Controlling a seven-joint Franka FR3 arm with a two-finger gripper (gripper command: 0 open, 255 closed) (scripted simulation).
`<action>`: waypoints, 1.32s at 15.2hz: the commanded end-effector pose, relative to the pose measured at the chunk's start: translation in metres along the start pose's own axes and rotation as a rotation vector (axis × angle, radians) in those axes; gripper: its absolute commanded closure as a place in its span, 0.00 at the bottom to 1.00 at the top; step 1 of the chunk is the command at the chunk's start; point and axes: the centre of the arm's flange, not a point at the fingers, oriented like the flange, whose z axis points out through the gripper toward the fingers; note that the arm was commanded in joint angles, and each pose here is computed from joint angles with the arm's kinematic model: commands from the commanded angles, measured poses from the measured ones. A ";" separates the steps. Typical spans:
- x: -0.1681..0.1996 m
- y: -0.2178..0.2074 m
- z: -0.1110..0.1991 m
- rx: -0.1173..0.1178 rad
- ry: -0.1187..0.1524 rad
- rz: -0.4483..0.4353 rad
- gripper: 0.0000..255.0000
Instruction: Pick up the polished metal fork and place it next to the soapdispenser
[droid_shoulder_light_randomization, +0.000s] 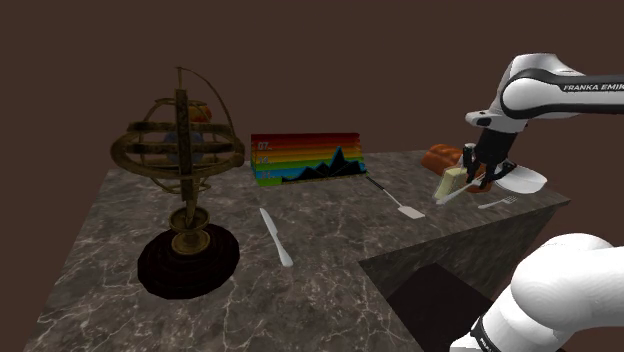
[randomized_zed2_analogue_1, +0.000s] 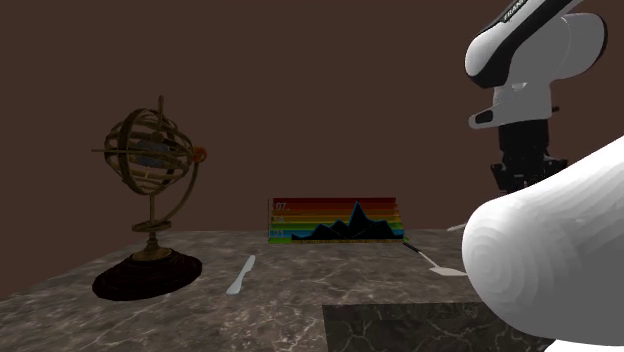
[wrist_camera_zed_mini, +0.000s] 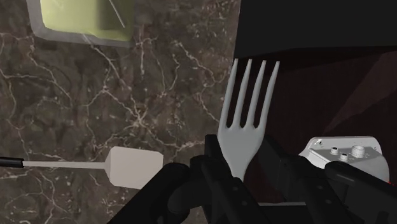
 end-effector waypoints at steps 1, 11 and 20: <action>0.001 0.001 0.011 0.000 0.000 0.000 1.00; 0.004 0.002 0.064 0.000 0.000 0.000 1.00; 0.007 0.003 0.111 0.000 0.000 0.000 1.00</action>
